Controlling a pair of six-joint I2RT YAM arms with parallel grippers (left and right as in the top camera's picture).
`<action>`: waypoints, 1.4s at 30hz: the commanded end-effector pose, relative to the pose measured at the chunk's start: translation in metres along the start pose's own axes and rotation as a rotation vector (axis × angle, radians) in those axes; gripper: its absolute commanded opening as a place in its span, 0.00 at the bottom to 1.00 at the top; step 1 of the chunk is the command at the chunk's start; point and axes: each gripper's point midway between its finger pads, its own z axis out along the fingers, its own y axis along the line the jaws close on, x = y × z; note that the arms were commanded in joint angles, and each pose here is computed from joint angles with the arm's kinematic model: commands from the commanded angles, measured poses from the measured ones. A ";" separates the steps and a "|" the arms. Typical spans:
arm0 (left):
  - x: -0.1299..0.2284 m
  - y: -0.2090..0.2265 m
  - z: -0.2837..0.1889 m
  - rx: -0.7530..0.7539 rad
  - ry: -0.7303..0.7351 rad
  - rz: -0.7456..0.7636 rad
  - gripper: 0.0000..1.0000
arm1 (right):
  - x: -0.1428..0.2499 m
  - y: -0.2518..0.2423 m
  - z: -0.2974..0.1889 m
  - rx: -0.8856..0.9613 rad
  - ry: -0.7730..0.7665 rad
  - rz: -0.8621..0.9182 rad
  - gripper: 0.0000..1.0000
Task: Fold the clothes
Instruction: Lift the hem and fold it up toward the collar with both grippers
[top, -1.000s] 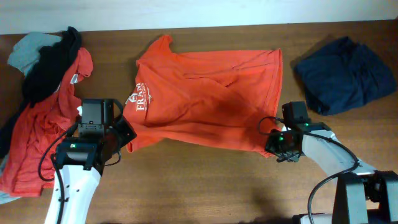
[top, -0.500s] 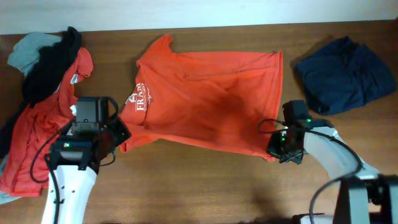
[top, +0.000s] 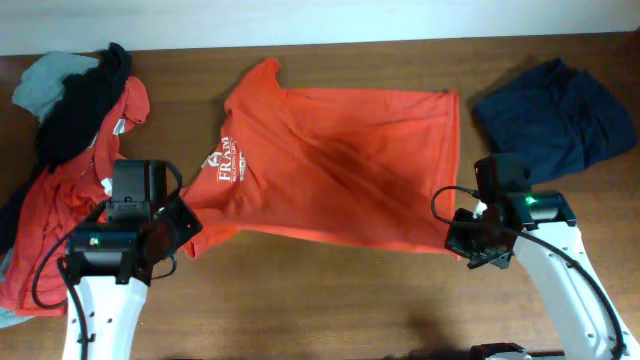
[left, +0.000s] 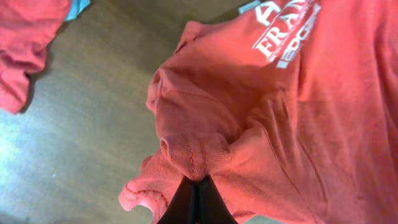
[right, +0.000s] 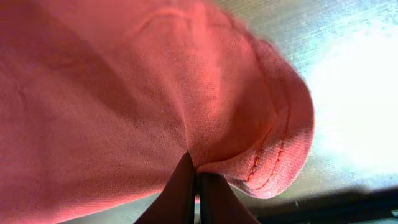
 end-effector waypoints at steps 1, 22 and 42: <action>-0.009 0.008 -0.010 -0.030 -0.048 0.005 0.01 | -0.001 -0.005 -0.004 0.030 -0.015 -0.010 0.04; -0.049 -0.013 0.034 -0.039 -0.151 -0.011 0.01 | -0.077 0.032 0.008 -0.072 -0.262 -0.089 0.04; -0.054 -0.070 0.156 -0.038 -0.100 0.069 0.01 | -0.124 0.053 0.072 -0.081 -0.291 -0.142 0.04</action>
